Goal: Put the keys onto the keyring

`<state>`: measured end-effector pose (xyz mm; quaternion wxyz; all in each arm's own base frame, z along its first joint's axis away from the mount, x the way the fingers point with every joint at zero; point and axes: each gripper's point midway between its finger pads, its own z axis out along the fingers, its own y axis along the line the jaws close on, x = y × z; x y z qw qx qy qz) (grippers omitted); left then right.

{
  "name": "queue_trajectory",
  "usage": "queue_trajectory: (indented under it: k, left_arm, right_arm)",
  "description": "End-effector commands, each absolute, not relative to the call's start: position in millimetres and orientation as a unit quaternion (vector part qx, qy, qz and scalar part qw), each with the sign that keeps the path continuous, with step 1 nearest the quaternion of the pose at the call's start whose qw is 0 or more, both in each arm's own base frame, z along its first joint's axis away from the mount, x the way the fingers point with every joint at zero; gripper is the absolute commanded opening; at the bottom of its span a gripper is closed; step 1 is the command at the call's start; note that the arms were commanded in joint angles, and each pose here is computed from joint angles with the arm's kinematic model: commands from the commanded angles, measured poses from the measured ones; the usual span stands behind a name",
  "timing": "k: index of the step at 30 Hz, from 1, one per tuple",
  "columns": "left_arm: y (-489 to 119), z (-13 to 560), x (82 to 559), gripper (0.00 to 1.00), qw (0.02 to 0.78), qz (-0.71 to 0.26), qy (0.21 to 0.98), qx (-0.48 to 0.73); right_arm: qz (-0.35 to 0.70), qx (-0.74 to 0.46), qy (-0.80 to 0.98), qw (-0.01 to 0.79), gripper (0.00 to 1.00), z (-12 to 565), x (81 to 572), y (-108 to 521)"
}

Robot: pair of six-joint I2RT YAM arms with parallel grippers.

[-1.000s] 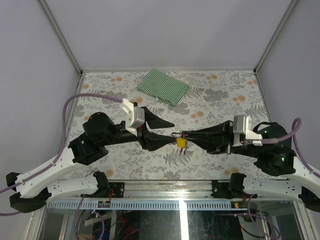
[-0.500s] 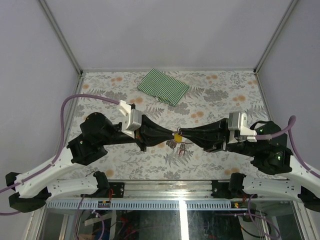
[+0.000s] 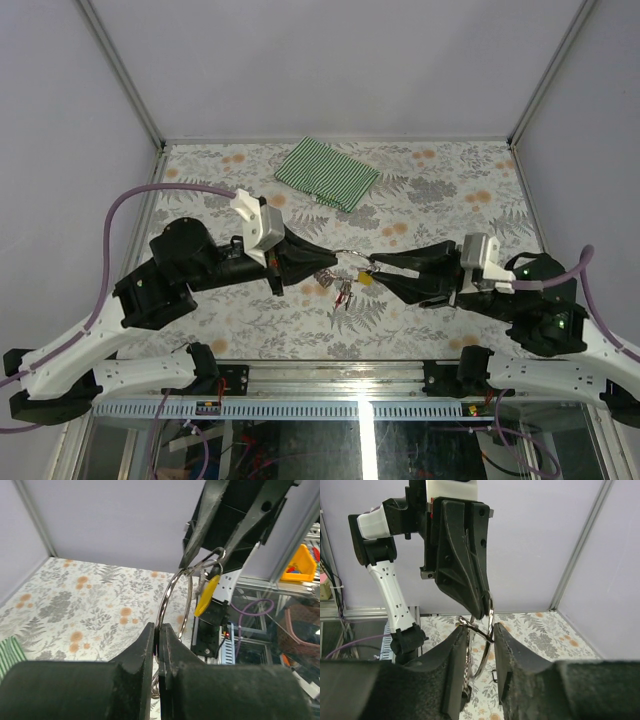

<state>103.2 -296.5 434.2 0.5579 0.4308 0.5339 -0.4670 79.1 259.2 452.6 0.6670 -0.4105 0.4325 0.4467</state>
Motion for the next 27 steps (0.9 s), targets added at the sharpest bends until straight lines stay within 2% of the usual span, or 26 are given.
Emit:
queue_trajectory:
  k: [1,11,18,24,27]
  left_arm:
    - [-281,452,118,0.0,0.596,-0.43,0.542,0.408]
    - [-284,444,129,0.0,0.589,-0.402,0.567,0.412]
    - [-282,442,141,0.0,0.597,-0.386,0.586,0.388]
    - [-280,419,170,0.0,0.601,-0.343,0.64,0.333]
    - [-281,398,181,0.0,0.592,-0.323,0.668,0.313]
  right_arm:
    - [0.442,-0.383,0.416,0.696,0.37,469,79,239]
    - [0.391,-0.387,0.468,0.691,0.53,439,89,212]
    - [0.355,-0.35,0.507,0.703,0.55,423,106,193]
    - [0.24,-0.32,0.616,0.679,0.6,373,147,184]
    - [0.215,-0.301,0.659,0.655,0.63,354,157,184]
